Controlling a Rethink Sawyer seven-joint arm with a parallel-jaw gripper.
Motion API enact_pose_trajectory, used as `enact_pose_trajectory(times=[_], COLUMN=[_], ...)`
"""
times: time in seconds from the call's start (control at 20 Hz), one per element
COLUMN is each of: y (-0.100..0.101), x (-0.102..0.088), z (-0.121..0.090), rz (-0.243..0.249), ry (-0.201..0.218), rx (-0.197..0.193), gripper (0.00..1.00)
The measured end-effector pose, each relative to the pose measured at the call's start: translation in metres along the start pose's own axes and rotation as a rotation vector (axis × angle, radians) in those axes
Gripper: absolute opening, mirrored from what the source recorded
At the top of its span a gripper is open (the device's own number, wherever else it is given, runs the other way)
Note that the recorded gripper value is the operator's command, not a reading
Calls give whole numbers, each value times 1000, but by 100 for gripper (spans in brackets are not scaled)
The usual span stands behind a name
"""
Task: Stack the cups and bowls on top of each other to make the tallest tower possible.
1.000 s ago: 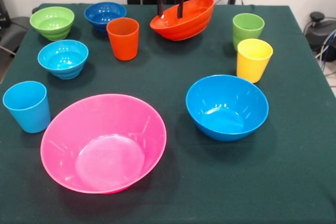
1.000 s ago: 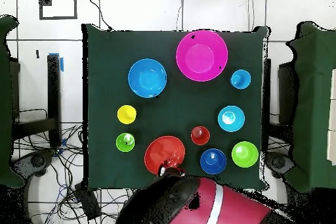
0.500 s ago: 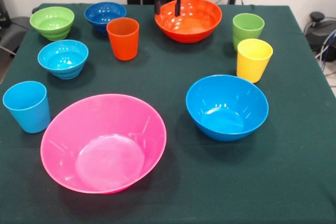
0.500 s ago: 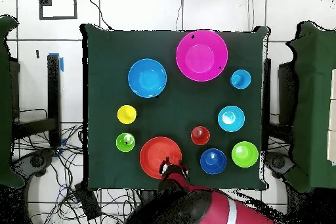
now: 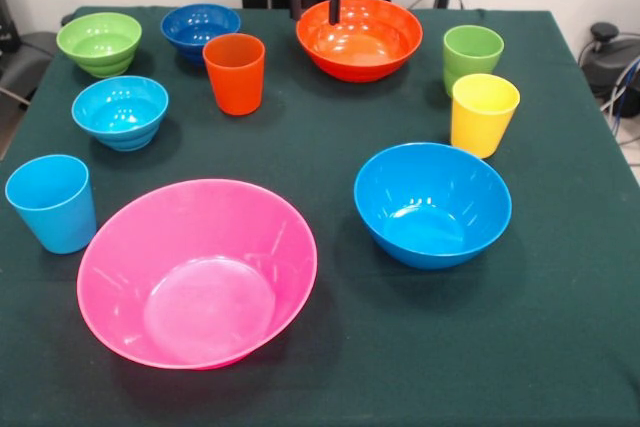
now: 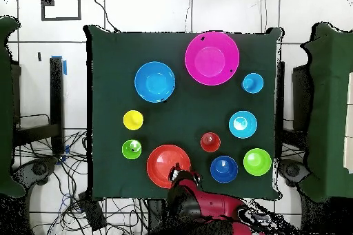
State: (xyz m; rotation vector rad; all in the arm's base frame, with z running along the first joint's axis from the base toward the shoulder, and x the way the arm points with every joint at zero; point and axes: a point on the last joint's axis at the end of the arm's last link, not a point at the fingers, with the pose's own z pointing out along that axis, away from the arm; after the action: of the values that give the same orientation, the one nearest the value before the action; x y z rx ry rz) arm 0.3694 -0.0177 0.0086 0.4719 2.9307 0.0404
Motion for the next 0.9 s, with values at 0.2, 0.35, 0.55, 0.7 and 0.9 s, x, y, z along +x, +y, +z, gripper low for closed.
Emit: enact_pose_trajectory(times=[0.2, 0.35, 0.55, 0.7, 0.9], y=[1, 1, 1, 2, 1], x=[0, -1, 3, 7, 18], z=[0, 0, 1, 4, 8], rz=[-1, -3, -3, -5, -17], ry=[1, -1, 7, 19, 44], rx=[-1, -3, -3, -6, -17], gripper=[100, 100, 100, 100, 100])
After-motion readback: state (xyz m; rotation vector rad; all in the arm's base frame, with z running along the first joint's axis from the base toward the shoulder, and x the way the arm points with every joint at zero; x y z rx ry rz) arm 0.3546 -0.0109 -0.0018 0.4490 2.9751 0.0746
